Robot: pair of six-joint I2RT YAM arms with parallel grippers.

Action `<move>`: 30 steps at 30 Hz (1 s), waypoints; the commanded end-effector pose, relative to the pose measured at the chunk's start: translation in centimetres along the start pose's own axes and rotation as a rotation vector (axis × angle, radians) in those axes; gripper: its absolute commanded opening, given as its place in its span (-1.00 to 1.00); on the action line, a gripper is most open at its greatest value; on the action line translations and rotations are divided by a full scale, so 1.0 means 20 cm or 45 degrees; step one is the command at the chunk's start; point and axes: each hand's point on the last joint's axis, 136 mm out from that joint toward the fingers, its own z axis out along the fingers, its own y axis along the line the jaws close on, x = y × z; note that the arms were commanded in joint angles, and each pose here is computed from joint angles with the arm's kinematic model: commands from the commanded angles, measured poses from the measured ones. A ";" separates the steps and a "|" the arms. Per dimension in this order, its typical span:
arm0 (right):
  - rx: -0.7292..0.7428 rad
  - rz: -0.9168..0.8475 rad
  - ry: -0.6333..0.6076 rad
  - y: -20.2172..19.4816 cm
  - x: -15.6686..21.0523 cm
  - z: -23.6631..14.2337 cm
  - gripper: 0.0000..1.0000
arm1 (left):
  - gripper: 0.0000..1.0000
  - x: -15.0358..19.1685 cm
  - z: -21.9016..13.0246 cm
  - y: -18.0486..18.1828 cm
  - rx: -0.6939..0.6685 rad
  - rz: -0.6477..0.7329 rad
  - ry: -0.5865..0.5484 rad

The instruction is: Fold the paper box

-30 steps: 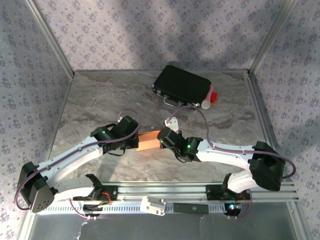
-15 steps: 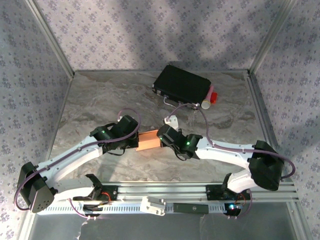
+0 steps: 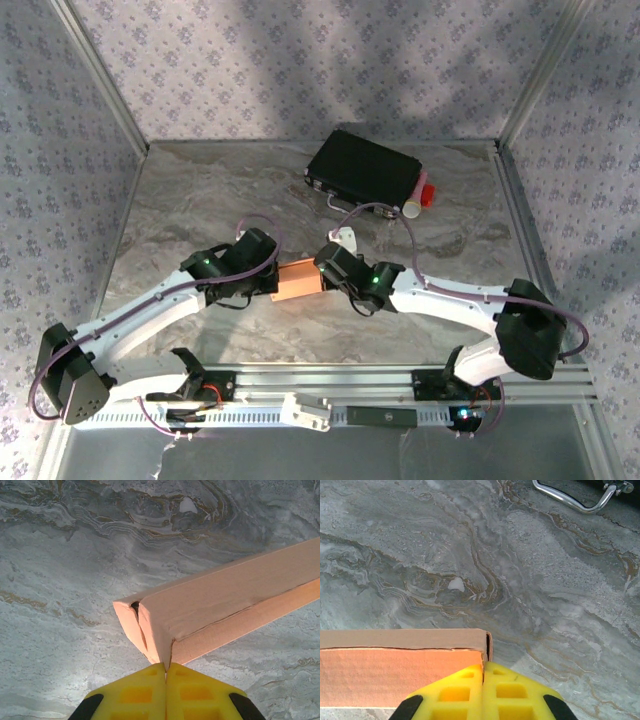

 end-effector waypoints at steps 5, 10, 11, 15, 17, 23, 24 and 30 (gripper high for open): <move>-0.029 -0.030 0.053 0.04 0.01 0.01 -1.00 | -0.86 -0.06 -0.04 -0.09 0.092 -0.020 -0.024; -0.033 -0.027 0.057 0.04 0.01 0.01 -1.00 | -0.87 -0.06 -0.02 -0.09 0.098 -0.029 -0.010; -0.035 -0.026 0.057 0.04 0.01 0.01 -1.00 | -0.87 -0.06 -0.02 -0.09 0.102 -0.031 -0.010; -0.034 -0.024 0.060 0.04 0.01 0.02 -1.00 | -0.87 -0.06 -0.03 -0.09 0.111 -0.039 -0.009; -0.032 -0.023 0.064 0.03 0.02 0.02 -1.00 | -0.87 -0.07 -0.03 -0.09 0.116 -0.040 -0.013; -0.045 -0.016 0.065 0.04 0.01 0.02 -1.00 | -0.88 -0.06 -0.03 -0.08 0.139 -0.059 0.000; -0.046 -0.018 0.069 0.04 0.01 0.01 -1.00 | -0.88 -0.06 -0.03 -0.09 0.154 -0.062 -0.008; -0.054 -0.022 0.079 0.05 0.00 0.01 -1.00 | -0.88 -0.09 -0.05 -0.09 0.202 -0.088 -0.029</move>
